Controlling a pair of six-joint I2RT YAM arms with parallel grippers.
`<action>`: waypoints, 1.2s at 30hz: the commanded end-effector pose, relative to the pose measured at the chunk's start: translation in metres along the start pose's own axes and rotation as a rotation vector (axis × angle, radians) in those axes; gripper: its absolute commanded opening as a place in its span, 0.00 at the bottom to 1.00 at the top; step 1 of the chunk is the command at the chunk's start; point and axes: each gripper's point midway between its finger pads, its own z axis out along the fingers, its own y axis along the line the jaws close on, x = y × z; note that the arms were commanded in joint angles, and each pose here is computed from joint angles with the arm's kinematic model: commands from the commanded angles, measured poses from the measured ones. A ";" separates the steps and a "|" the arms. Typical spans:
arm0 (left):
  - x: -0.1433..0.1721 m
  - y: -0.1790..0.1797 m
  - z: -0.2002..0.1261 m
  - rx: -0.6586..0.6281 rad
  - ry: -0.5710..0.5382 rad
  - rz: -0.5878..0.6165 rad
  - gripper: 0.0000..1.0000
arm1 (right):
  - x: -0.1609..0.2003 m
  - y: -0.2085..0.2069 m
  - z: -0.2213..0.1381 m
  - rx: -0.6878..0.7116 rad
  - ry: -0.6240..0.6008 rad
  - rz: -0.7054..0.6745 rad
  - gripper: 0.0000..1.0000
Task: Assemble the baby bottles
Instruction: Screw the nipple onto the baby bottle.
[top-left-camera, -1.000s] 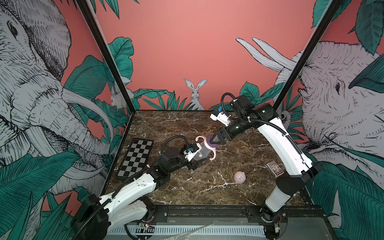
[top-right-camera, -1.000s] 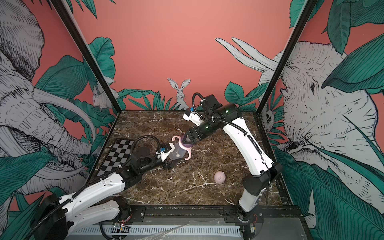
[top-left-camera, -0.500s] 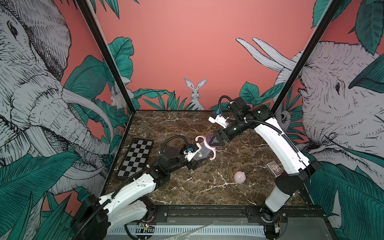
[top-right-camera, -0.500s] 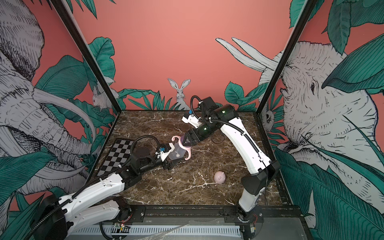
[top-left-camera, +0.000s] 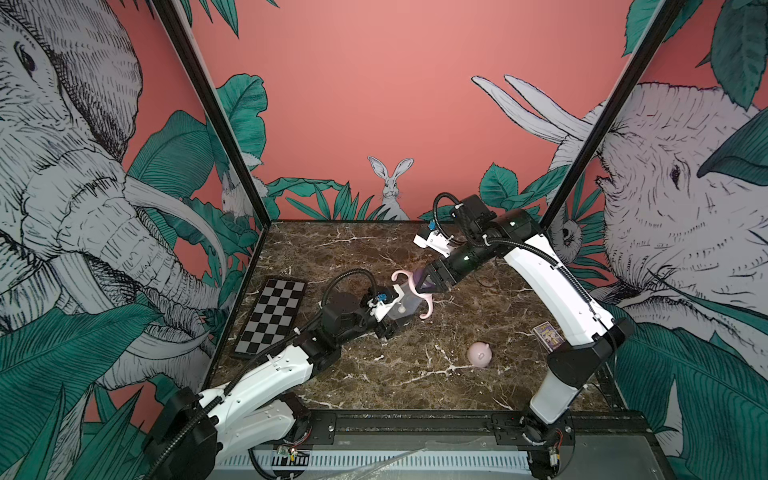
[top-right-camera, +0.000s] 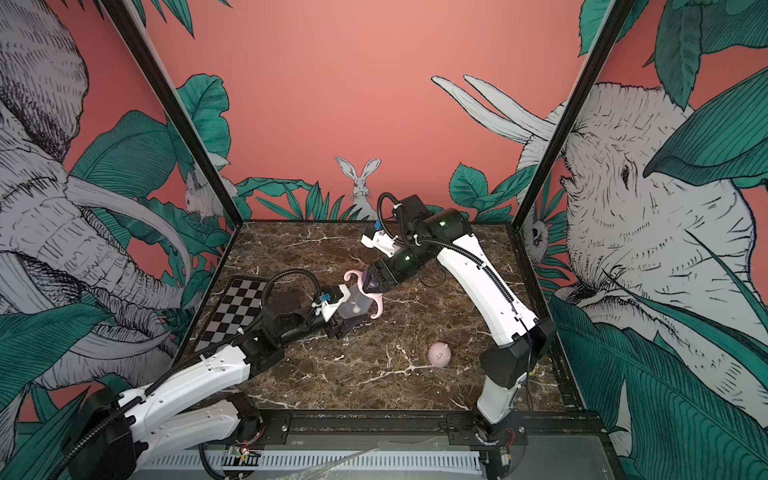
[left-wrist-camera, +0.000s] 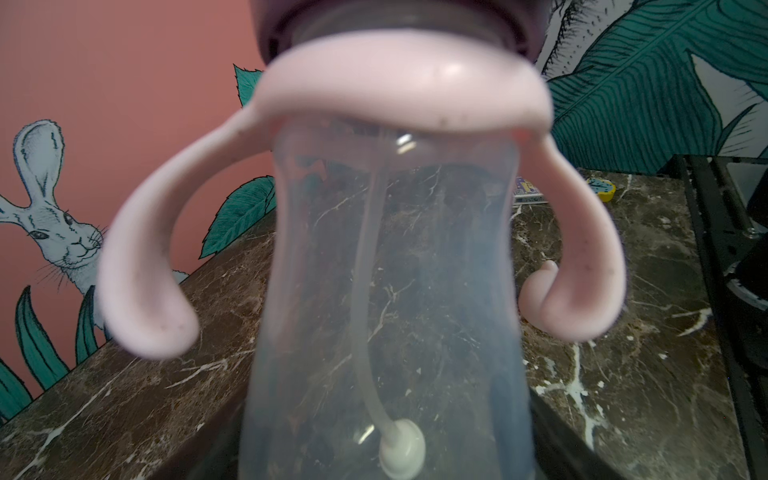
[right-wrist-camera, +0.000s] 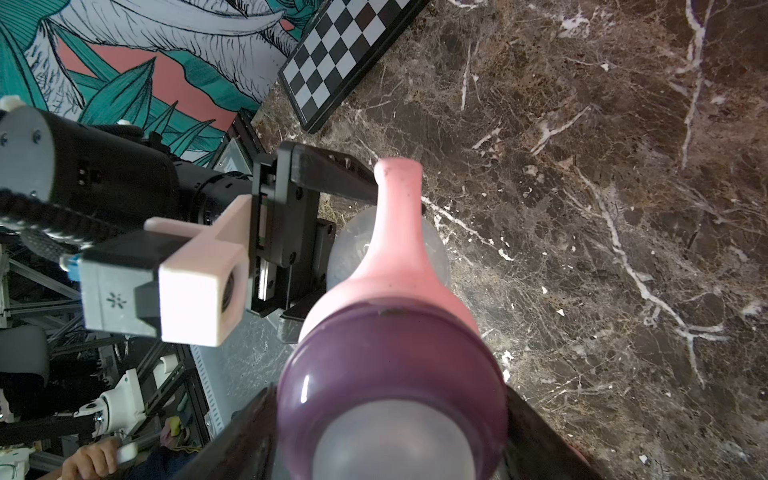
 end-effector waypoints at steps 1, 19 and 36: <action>-0.027 0.007 -0.002 -0.018 -0.074 0.035 0.47 | -0.003 0.011 -0.004 -0.029 -0.005 -0.045 0.82; -0.022 0.014 0.000 -0.057 -0.050 0.039 0.47 | -0.001 0.008 -0.004 -0.014 -0.006 -0.031 0.55; -0.023 0.037 -0.003 -0.401 -0.035 0.199 0.39 | -0.028 -0.014 0.026 -0.054 -0.202 0.364 0.43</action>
